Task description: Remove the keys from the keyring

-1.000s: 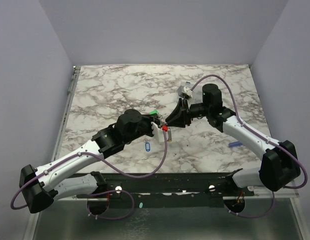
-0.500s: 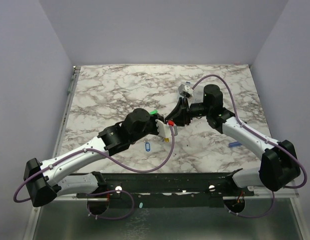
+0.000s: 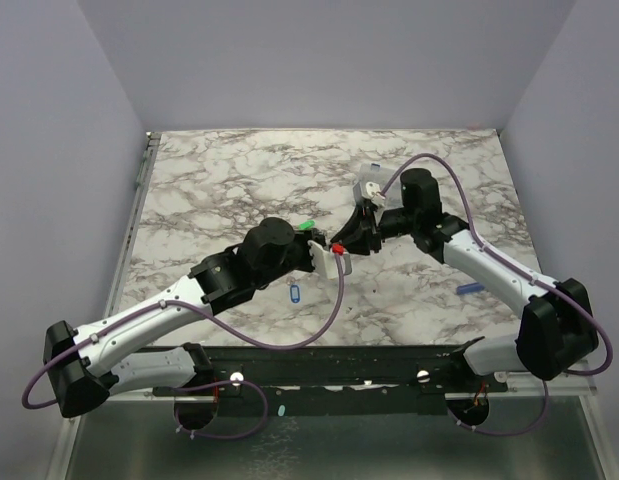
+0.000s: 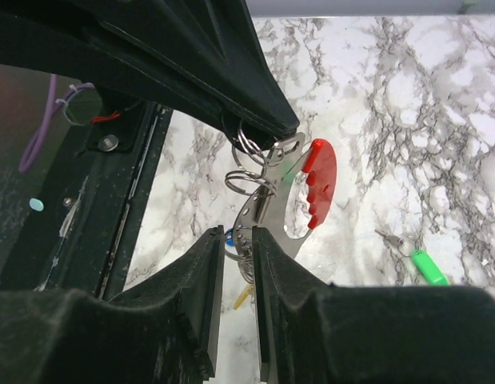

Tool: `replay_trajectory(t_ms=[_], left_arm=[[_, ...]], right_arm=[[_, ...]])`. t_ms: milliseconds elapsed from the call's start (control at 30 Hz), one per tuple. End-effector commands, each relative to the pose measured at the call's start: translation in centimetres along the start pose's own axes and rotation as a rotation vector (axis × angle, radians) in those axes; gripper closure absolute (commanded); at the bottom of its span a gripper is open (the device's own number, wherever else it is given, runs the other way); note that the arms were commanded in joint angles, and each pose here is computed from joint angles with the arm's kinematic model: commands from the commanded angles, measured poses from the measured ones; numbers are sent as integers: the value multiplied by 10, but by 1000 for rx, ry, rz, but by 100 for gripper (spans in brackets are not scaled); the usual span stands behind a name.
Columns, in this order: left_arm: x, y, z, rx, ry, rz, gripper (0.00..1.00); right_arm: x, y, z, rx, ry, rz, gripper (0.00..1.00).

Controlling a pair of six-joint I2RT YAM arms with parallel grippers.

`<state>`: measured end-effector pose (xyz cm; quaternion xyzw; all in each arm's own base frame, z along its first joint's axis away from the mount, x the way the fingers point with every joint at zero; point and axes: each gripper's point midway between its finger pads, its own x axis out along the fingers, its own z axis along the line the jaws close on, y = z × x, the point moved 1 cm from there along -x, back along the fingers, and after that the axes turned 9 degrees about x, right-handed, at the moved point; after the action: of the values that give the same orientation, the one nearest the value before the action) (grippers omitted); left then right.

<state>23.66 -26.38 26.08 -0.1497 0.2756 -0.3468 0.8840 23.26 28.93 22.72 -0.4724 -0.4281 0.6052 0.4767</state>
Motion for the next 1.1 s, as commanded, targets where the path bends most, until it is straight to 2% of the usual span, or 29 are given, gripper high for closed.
replay_trajectory(t_ms=[0,400,567,800,933,1067], left_arm=[[-9,-18,12,6,-33,-79,100],[-4,-13,17,-50,-59,-6,100],[-2,-14,18,-76,-63,5,100],[-2,-10,20,-105,-80,39,100],[-1,-8,18,-117,-82,53,100],[0,-7,17,-120,-82,58,100]], right_arm=[[3,-11,5,-86,-69,7,72],[5,-19,11,66,-55,-43,70],[8,-17,6,105,-22,-57,63],[10,-9,-4,132,38,-55,62],[11,-13,-5,159,45,-74,57],[13,-16,-5,192,53,-86,56]])
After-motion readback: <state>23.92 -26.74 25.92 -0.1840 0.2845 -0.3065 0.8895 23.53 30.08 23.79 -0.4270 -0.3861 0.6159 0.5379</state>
